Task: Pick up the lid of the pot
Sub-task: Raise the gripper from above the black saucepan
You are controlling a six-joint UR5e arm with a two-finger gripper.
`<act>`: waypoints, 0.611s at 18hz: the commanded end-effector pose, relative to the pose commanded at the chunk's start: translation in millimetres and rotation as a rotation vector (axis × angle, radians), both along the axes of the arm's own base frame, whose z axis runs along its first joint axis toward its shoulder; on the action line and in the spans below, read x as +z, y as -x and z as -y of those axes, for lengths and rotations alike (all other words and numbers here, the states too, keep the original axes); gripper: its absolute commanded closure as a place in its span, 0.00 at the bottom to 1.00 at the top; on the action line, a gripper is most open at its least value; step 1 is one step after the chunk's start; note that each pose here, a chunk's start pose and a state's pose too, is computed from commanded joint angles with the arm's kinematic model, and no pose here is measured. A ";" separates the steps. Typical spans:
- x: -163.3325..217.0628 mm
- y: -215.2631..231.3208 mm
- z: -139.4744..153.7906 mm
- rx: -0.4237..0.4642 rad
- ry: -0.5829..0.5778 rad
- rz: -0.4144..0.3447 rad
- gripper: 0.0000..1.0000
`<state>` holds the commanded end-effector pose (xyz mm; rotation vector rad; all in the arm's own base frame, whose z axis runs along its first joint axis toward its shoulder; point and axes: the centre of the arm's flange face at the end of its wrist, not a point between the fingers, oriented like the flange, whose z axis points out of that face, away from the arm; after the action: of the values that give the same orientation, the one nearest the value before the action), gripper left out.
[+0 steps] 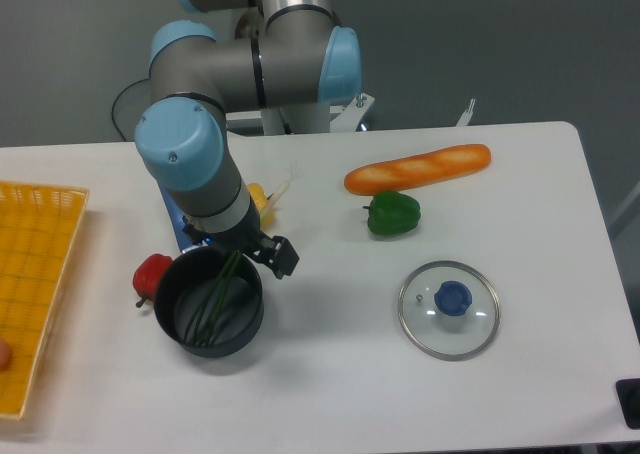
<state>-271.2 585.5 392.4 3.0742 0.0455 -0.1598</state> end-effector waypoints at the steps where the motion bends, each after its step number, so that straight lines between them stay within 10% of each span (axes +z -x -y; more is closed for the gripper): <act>1: -0.1 0.0 0.2 -0.001 0.002 0.000 0.00; 11: 8.7 23.4 10.3 0.055 -0.148 0.100 0.00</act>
<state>-294.5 575.2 401.1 3.2192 0.1432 0.0008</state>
